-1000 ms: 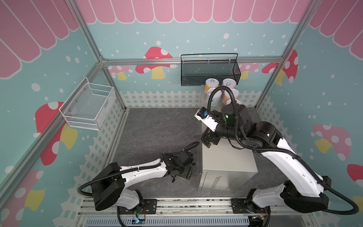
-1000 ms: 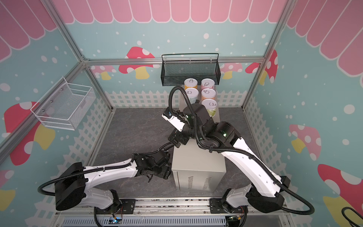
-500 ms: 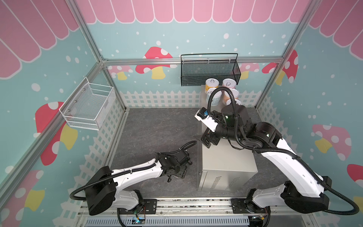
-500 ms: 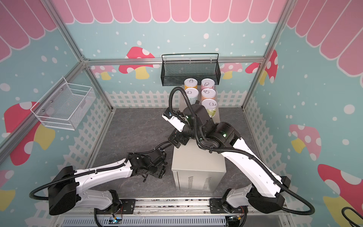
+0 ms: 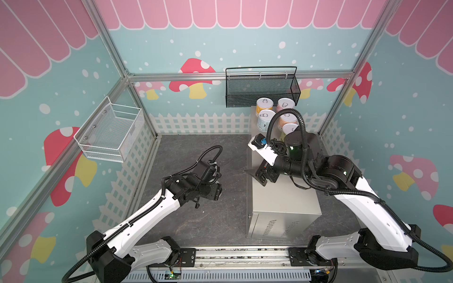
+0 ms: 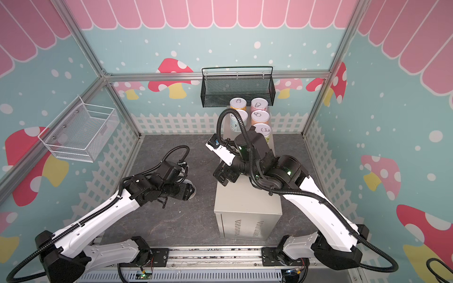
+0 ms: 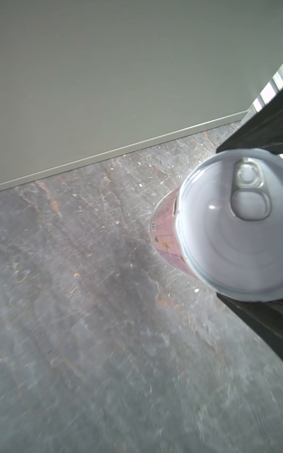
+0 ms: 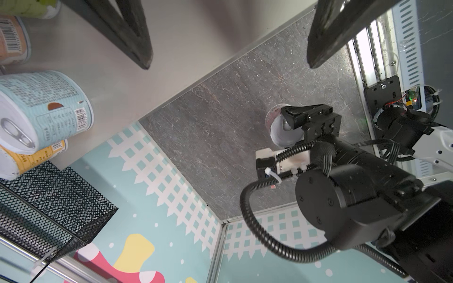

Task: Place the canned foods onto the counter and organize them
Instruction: 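Close the left gripper around the pink can on the table, then lift the pink can and swing it over the cabinet while the right gripper draws back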

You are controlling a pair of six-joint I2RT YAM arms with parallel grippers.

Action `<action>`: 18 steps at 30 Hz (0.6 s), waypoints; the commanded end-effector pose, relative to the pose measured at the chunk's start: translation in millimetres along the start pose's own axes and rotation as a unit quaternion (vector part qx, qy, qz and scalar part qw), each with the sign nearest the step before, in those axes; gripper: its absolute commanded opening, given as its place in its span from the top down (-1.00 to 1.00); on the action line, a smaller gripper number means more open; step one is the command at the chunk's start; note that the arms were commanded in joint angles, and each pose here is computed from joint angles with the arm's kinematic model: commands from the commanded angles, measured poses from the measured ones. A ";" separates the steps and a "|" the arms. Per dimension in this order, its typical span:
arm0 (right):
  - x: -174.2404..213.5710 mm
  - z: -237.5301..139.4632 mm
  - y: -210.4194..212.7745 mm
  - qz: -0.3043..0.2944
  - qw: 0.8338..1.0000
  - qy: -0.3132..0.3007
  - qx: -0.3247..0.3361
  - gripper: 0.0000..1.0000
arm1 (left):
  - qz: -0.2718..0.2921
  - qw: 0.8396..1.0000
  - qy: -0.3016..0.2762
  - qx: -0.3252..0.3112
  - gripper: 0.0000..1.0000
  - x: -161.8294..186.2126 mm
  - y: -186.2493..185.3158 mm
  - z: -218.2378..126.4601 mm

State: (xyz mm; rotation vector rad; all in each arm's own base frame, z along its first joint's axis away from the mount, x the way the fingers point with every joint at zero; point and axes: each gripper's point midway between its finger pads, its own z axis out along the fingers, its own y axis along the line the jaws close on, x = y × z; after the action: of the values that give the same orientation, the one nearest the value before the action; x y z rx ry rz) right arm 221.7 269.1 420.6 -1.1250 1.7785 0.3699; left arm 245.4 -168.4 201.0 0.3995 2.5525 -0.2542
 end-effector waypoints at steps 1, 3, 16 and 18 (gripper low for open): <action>1.6 -8.7 0.9 0.003 1.000 -0.003 0.003 -0.99 | 0.029 0.999 -0.023 0.006 1.00 -18.0 2.7 -24.1; 1.9 -10.2 1.4 0.005 1.000 -0.004 0.002 -0.99 | 0.028 0.999 -0.034 0.012 1.00 -27.9 2.9 -32.2; 9.2 -40.4 -0.1 0.038 0.999 -0.017 0.014 -0.98 | 0.109 0.983 -0.108 0.097 1.00 -84.0 -28.9 -96.6; 12.1 -45.8 1.5 0.044 0.999 -0.018 0.011 -0.99 | 0.120 0.981 -0.117 0.098 1.00 -92.9 -30.7 -104.9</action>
State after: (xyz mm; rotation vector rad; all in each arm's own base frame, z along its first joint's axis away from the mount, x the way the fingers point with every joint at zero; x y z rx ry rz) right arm 203.4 240.2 432.8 -1.0309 1.7880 0.3981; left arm 258.4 -186.4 314.6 0.6178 2.3291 -0.4231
